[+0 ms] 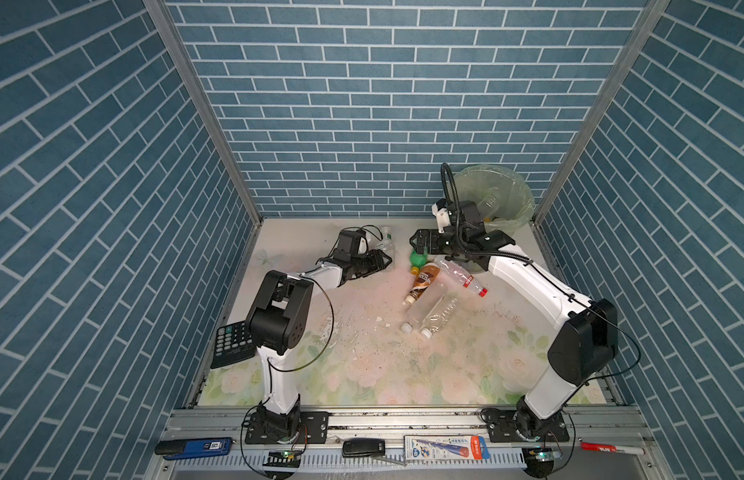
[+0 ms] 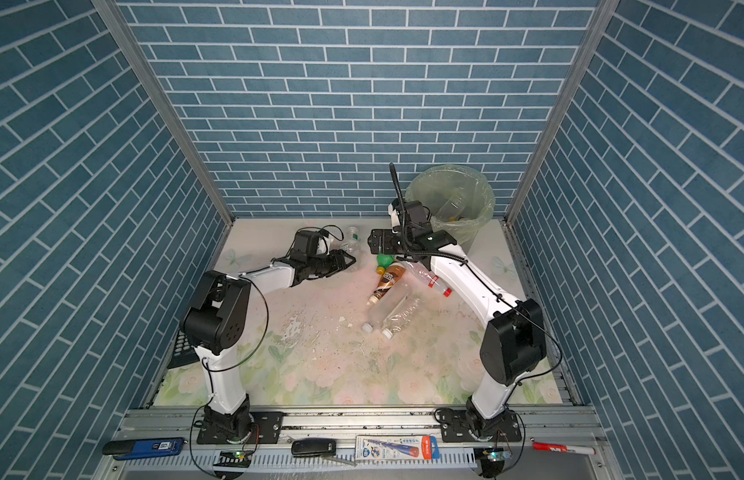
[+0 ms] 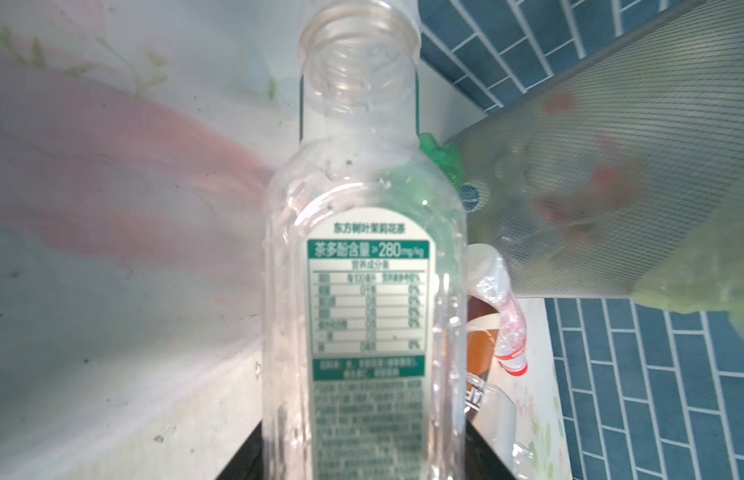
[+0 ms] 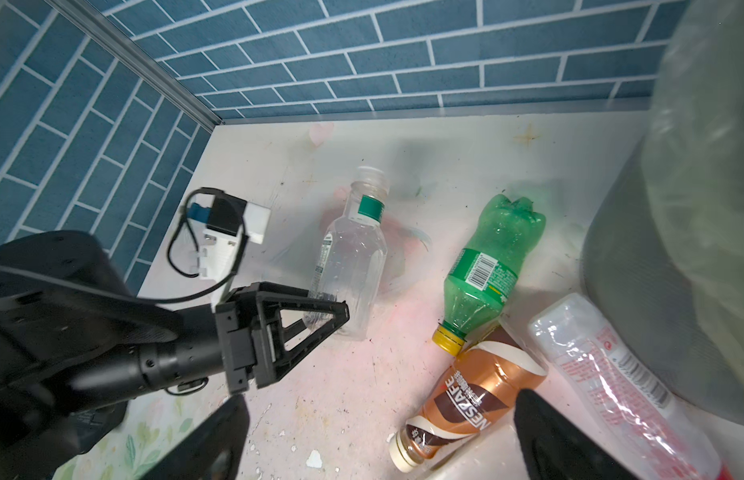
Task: Throw the plastic bottles in the bin
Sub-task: 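Grasp the clear green-labelled bottle with the left gripper and lift it, then close the right gripper on the green-labelled bottle's cap while the left holds it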
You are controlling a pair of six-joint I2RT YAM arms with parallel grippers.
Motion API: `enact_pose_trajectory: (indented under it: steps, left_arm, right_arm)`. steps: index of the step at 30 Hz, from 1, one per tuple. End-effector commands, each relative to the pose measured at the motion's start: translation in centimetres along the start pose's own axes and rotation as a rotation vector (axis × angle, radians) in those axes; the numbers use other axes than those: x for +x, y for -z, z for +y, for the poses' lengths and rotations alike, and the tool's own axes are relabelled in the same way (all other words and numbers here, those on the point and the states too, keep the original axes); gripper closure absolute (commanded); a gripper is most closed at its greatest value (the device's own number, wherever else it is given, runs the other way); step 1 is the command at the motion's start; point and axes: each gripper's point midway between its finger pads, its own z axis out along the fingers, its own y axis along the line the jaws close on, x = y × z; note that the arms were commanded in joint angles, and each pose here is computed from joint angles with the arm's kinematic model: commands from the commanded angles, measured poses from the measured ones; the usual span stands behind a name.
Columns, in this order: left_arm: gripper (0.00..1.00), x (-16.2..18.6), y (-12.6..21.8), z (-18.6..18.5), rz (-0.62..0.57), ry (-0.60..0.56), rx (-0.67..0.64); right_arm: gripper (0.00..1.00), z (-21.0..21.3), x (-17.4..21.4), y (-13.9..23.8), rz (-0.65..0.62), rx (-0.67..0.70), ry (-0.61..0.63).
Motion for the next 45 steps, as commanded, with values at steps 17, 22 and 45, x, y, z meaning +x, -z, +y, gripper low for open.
enact_pose_trajectory:
  steps: [17, 22, 45]
  left_arm:
    - [0.45, -1.7, 4.5, -8.0, -0.18, -0.16, 0.206]
    - [0.45, -1.0, 4.5, -9.2, -0.165, -0.204, 0.2]
    - [0.34, 0.3, 4.1, -10.0, -0.138, -0.225, 0.194]
  right_arm:
    - [0.01, 4.8, -4.4, -5.3, 0.022, -0.221, -0.178]
    - [0.02, 5.0, -3.6, -6.4, 0.049, -0.224, -0.187]
    - [0.57, 5.4, -3.4, -7.2, 0.056, -0.224, -0.171]
